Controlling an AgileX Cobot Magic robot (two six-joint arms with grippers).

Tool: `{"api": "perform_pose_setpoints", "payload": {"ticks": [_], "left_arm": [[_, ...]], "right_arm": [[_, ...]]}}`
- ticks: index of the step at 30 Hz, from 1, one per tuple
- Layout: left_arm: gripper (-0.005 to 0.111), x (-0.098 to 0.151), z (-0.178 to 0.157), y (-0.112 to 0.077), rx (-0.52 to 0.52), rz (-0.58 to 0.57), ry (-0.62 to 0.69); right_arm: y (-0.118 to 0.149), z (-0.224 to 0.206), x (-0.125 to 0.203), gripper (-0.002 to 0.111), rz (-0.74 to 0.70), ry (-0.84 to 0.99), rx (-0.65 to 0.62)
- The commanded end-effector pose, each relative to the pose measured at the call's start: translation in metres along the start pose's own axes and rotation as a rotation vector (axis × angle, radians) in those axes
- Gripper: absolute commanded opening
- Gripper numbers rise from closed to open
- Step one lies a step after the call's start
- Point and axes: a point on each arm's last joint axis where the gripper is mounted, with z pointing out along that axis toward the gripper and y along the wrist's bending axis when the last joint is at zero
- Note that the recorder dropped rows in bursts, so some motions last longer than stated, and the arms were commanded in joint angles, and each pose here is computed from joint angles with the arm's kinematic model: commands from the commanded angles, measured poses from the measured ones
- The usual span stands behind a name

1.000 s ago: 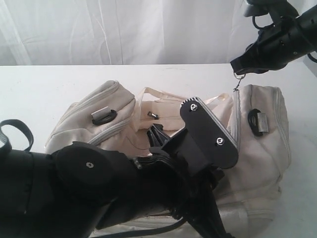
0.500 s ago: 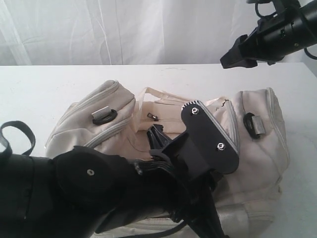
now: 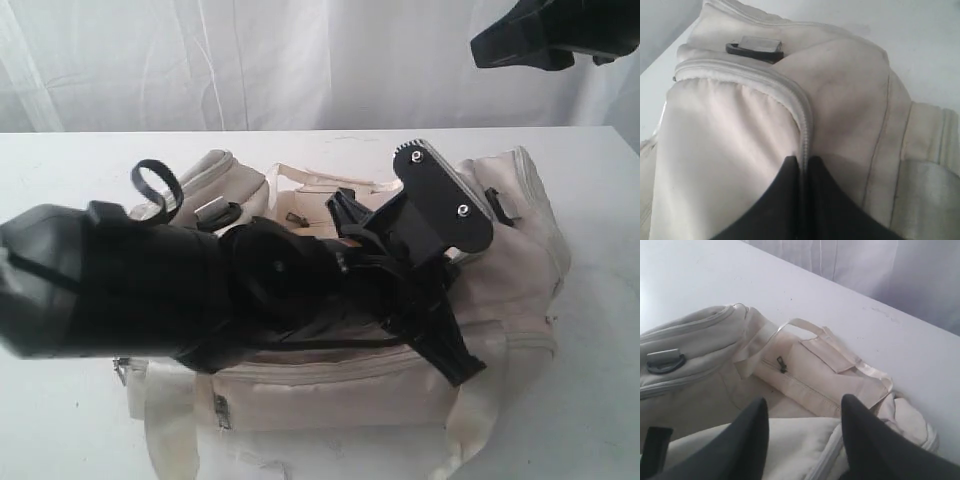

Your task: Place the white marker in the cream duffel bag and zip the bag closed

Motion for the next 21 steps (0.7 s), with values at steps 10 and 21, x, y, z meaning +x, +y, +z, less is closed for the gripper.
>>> {"api": "perform_pose_setpoints", "payload": {"ticks": [10, 21], "left_arm": [[0.040, -0.022, -0.004, 0.016, 0.075, -0.068, -0.045], [0.036, -0.020, -0.074, 0.032, -0.025, -0.139, -0.117]], "right_arm": [[0.016, -0.012, 0.035, 0.043, 0.047, -0.012, 0.044], [0.027, -0.027, 0.037, 0.041, 0.041, -0.056, 0.056]]}}
